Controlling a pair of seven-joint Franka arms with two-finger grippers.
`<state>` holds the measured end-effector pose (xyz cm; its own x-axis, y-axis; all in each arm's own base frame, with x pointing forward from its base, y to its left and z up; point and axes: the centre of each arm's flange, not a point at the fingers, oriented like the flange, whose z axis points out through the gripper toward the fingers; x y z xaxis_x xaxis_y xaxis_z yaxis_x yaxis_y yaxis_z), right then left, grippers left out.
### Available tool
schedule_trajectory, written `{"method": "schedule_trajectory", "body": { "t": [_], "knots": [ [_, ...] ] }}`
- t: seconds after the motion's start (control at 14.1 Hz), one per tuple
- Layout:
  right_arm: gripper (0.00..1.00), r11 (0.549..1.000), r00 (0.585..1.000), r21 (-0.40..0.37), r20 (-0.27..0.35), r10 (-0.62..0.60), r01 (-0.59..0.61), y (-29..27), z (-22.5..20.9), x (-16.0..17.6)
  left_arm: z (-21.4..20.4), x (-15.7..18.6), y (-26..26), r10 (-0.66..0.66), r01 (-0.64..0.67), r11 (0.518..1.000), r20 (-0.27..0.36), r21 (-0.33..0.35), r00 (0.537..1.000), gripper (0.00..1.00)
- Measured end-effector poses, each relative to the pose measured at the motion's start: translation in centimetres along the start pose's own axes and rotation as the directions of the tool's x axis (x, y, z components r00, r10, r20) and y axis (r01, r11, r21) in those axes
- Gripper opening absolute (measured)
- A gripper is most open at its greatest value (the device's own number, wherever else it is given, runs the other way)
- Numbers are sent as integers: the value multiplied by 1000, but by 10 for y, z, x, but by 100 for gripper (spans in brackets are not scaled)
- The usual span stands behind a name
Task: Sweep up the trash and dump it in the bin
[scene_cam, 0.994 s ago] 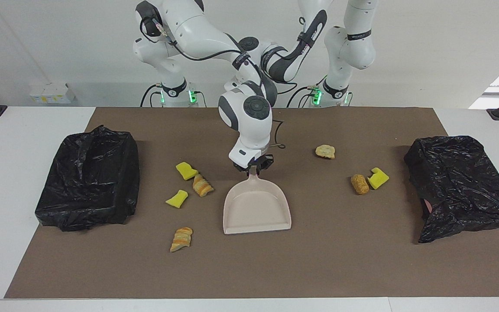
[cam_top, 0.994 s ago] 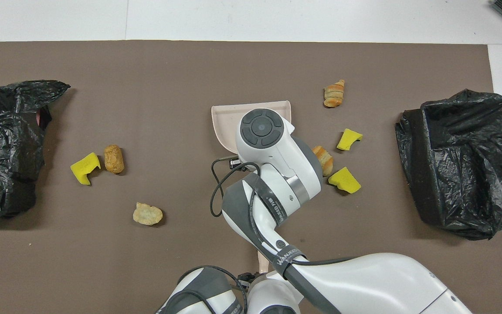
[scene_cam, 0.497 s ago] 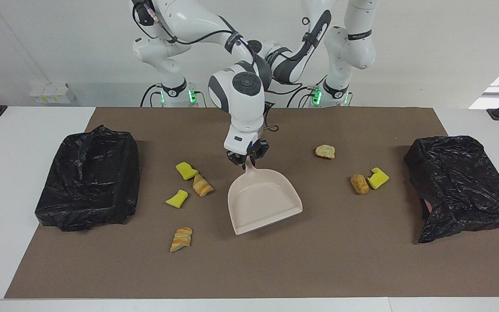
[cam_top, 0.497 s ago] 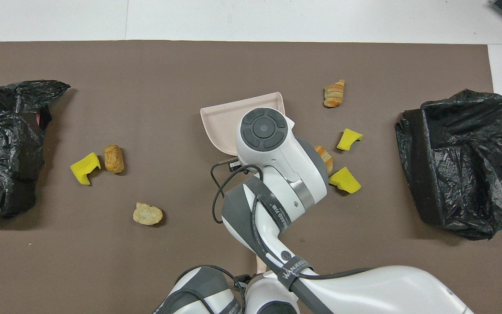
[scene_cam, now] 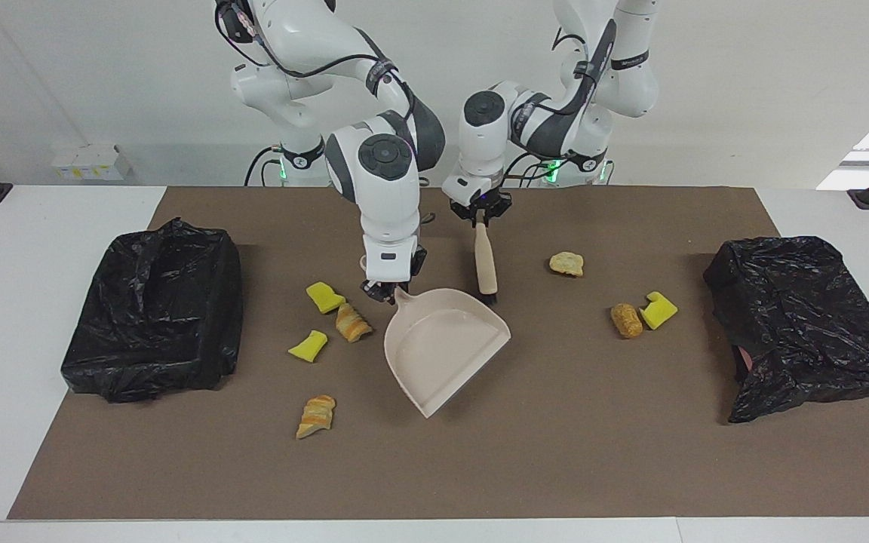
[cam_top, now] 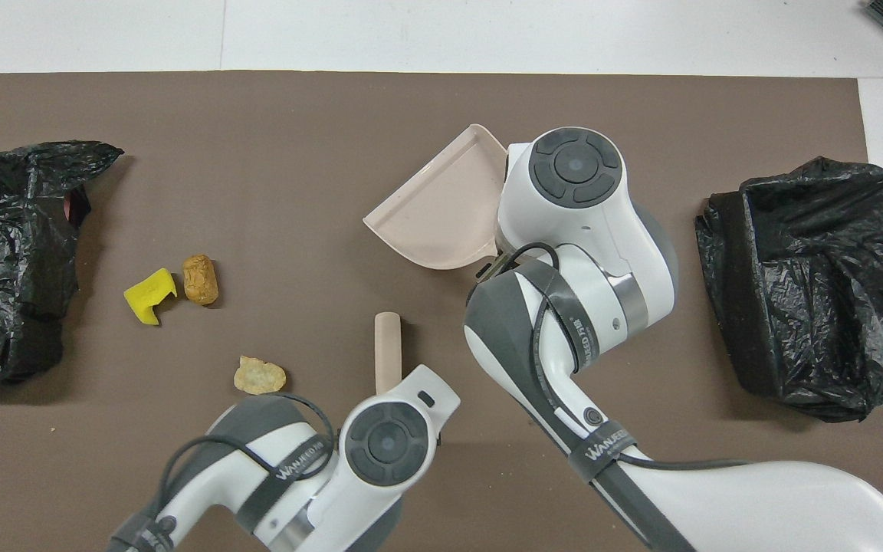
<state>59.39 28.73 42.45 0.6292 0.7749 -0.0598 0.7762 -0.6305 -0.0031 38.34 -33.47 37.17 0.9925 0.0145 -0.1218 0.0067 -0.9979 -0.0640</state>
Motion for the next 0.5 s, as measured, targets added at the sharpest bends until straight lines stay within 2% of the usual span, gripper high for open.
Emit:
{"method": "schedule_trajectory", "body": {
  "t": [0.21,0.5],
  "knots": [
    [32,976,975,-34,57,-213,215,3,1,-4,-15,47,-53,-94,94,996,-12,0,995,26],
    [32,890,889,-46,98,-447,453,8,1,-7,-28,86,-124,-181,184,978,-35,96,983,26]
  ]
}}
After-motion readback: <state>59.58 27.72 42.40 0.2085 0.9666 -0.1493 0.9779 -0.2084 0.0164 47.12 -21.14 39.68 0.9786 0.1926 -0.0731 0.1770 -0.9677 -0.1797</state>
